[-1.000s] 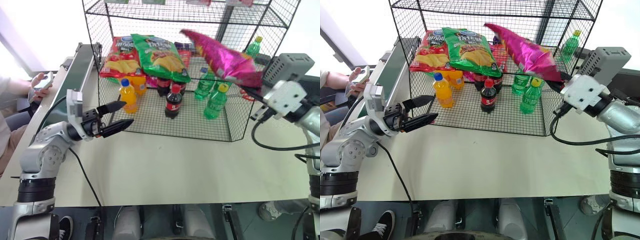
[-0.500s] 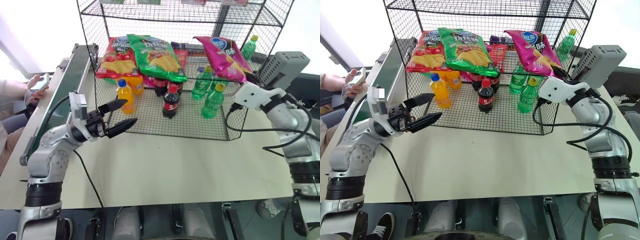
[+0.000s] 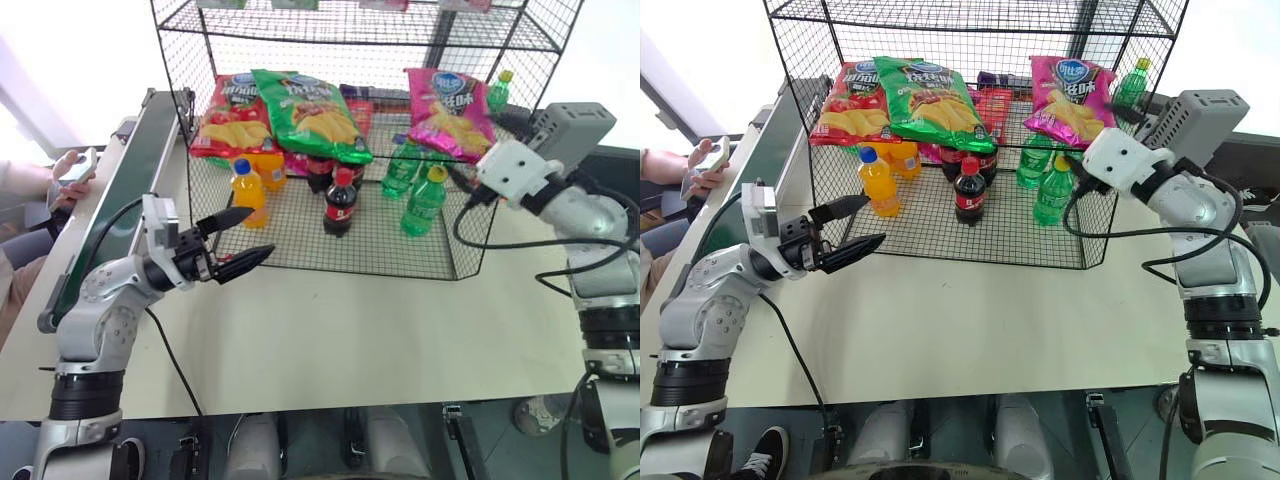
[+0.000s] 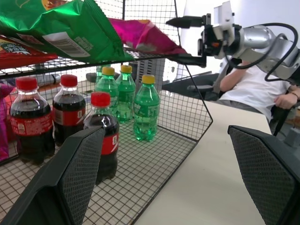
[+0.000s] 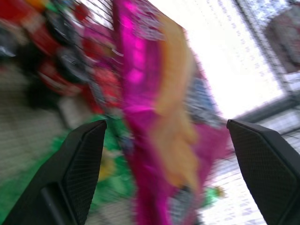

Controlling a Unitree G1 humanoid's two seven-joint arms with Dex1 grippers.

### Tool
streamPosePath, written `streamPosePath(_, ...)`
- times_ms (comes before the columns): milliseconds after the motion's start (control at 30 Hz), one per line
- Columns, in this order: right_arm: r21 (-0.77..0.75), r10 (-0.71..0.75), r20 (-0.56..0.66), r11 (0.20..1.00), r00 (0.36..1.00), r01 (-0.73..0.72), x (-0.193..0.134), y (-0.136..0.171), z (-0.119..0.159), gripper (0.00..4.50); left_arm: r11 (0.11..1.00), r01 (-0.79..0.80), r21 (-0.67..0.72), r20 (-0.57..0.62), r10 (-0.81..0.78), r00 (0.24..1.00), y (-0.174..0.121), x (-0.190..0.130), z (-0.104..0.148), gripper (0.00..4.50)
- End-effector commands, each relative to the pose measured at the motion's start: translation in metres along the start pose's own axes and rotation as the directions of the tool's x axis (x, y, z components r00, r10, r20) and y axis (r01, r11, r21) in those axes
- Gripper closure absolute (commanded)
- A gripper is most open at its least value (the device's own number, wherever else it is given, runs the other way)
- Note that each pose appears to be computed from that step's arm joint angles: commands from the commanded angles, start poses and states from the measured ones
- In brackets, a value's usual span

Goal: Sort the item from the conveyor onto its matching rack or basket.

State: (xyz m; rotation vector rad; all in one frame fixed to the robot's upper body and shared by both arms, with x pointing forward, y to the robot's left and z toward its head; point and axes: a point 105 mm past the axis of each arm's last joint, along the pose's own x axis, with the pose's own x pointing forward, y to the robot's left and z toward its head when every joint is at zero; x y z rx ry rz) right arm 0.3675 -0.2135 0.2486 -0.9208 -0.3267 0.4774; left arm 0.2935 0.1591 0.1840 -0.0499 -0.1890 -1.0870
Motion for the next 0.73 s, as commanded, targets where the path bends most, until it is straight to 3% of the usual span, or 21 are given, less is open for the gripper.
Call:
streamPosePath(33,0.047,0.012,0.119,0.999,0.993,-0.018,-0.015,-0.023,0.027,0.11,0.999,0.003,0.038,0.006,-0.003,1.000,-0.001,-0.001,0.003,0.00)
streamPosePath(133,0.119,0.085,0.162,0.987,0.983,-0.105,-0.021,-0.012,0.031,0.11,0.999,0.015,0.039,0.006,-0.015,1.000,-0.002,0.000,0.003,0.00)
streamPosePath(200,0.286,0.055,0.298,0.947,0.953,-0.144,-0.031,-0.013,0.052,0.11,0.998,-0.009,0.056,-0.012,0.010,1.000,0.003,-0.004,0.003,0.00)
streamPosePath(267,0.448,0.039,0.411,0.862,0.911,-0.239,-0.043,-0.010,0.073,0.11,0.995,-0.070,0.069,-0.045,0.074,0.996,0.012,-0.010,0.002,0.00)
streamPosePath(333,0.560,0.118,0.434,0.742,0.893,-0.370,-0.055,0.010,0.078,0.11,0.990,-0.102,0.092,-0.083,0.110,0.990,0.017,-0.018,0.002,0.00)
streamPosePath(433,0.615,0.289,0.374,0.634,0.881,-0.469,-0.078,0.050,0.062,0.11,0.978,-0.150,0.142,-0.134,0.170,0.976,0.023,-0.032,0.005,0.00)
streamPosePath(533,0.697,0.341,0.326,0.543,0.882,-0.468,-0.096,0.074,0.044,0.11,0.958,-0.216,0.186,-0.209,0.253,0.945,0.028,-0.052,0.001,0.00)
streamPosePath(733,0.683,0.399,0.265,0.564,0.878,-0.463,-0.103,0.091,0.026,0.11,0.929,-0.282,0.238,-0.264,0.342,0.902,0.032,-0.081,0.000,0.00)
